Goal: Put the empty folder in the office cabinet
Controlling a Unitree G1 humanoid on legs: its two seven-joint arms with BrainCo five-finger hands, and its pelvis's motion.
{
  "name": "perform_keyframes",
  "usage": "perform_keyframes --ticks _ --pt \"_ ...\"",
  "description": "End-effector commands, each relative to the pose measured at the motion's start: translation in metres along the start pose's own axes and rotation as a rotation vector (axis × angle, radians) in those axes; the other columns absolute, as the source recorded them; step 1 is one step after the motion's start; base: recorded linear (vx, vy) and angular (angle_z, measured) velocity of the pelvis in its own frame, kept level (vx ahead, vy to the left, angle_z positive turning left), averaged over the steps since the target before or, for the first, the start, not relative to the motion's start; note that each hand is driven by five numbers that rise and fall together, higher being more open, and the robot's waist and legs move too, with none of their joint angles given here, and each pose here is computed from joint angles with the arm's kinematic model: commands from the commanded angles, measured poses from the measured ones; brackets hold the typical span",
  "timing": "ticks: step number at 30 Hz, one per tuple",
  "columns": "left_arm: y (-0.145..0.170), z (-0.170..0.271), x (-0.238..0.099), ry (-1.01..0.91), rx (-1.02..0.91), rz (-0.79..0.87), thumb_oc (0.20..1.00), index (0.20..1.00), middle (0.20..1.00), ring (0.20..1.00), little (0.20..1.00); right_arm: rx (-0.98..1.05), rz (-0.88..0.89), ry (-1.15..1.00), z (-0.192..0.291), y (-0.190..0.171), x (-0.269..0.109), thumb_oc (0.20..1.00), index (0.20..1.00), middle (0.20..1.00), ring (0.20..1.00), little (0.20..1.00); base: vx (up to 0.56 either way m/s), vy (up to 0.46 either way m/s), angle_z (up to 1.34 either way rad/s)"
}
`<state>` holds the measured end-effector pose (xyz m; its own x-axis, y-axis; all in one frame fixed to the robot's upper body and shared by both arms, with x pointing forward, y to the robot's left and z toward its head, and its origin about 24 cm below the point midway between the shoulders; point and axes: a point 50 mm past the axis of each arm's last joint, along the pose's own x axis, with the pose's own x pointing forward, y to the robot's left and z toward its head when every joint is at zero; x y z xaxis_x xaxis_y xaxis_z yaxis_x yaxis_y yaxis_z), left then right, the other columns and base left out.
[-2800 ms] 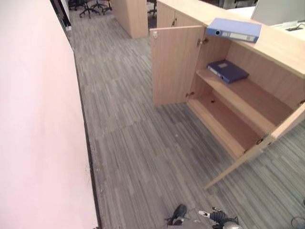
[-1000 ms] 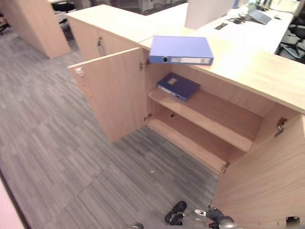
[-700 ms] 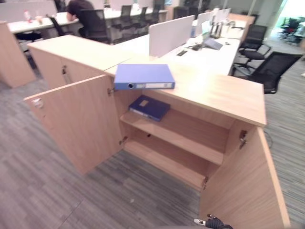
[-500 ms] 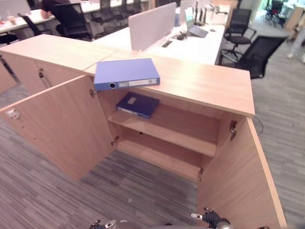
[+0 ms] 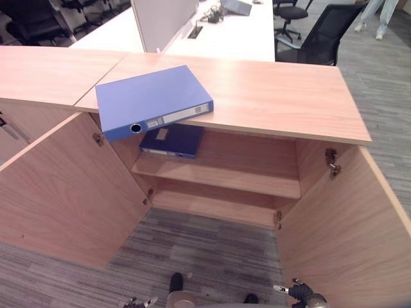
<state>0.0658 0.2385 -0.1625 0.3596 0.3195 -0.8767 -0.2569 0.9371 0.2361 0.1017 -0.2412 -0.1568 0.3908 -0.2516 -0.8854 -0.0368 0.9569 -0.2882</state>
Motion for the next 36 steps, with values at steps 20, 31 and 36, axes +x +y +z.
perform_keyframes --ticks 20,31,36 --pt "0.035 0.008 0.003 -0.009 0.097 0.061 1.0 1.0 1.0 1.0 1.0 0.007 0.058 -0.018 0.014 0.012 0.002 1.0 1.0 1.0 1.0 1.0 0.04 0.179 -0.22" --pt "0.039 0.088 -0.003 -0.38 -0.193 0.063 1.0 1.0 1.0 1.0 1.0 0.022 0.059 0.015 -0.002 0.014 -0.001 1.0 1.0 1.0 1.0 1.0 0.02 -0.014 0.01" --pt "0.078 0.171 -0.07 -0.892 -0.176 0.148 1.0 1.0 1.0 1.0 1.0 0.023 0.061 0.043 -0.01 0.016 -0.002 1.0 1.0 1.0 1.0 1.0 0.03 -0.039 0.1"
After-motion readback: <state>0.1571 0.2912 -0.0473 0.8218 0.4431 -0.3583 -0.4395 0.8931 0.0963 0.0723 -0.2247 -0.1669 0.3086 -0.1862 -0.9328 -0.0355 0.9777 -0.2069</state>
